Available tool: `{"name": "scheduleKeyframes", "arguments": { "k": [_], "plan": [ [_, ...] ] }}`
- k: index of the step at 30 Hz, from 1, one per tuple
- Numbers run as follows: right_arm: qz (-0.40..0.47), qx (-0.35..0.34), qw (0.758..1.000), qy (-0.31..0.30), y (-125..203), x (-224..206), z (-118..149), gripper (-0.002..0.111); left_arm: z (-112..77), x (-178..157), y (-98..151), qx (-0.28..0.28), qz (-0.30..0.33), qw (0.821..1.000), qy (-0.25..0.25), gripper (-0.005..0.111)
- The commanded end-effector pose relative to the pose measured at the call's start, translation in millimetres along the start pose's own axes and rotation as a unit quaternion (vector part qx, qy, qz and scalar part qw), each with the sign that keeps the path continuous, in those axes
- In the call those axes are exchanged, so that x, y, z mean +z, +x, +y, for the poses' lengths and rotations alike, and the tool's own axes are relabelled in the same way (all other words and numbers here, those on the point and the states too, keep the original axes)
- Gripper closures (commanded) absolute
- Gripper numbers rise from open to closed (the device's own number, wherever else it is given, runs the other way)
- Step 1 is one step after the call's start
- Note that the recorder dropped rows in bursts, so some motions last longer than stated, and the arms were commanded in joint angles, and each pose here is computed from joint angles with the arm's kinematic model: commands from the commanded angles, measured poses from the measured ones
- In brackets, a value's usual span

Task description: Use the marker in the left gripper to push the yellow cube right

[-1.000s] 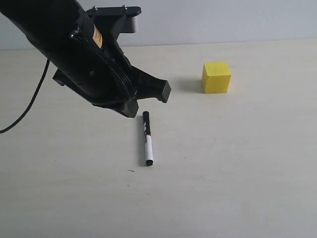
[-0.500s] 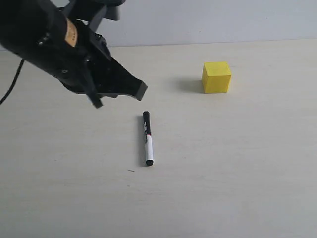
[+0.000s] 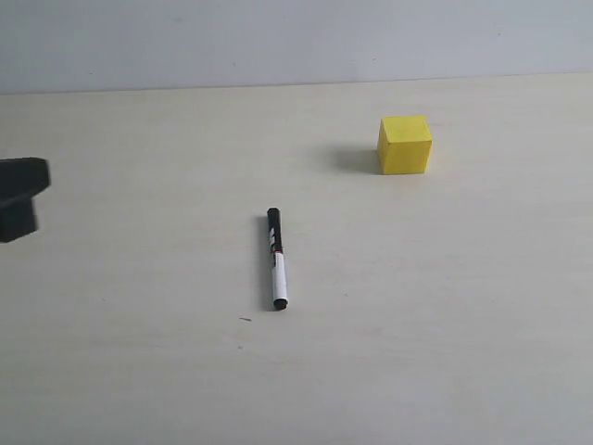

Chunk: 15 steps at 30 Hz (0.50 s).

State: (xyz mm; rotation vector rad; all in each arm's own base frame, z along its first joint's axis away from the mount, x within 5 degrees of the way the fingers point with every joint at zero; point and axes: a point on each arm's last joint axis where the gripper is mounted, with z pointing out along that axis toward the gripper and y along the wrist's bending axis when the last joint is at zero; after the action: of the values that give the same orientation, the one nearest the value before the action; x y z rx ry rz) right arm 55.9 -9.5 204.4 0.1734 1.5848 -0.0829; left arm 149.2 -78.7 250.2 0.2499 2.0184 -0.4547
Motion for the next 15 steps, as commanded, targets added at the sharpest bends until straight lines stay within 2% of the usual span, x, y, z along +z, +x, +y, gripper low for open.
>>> {"name": "scheduleKeyframes", "arguments": {
  "k": [1,6,12,13,15],
  "plan": [
    [-0.002,0.0,1.0,0.001,1,0,0,0.108,15.5,-38,24,-0.018,-0.095,0.995,-0.01,0.107],
    [-0.002,0.0,1.0,0.001,1,0,0,0.108,27.1,-66,47,-0.028,-0.179,0.983,-0.039,0.107],
    [-0.002,0.0,1.0,0.001,1,0,0,0.108,37.2,-85,74,-0.046,-0.275,0.956,-0.085,0.107],
    [-0.002,0.0,1.0,0.001,1,0,0,0.108,37.6,-88,74,-0.049,-0.286,0.953,-0.091,0.107],
    [-0.002,0.0,1.0,0.001,1,0,0,0.108,40.4,-87,80,-0.06,-0.261,0.957,-0.109,0.107]
  ]
}}
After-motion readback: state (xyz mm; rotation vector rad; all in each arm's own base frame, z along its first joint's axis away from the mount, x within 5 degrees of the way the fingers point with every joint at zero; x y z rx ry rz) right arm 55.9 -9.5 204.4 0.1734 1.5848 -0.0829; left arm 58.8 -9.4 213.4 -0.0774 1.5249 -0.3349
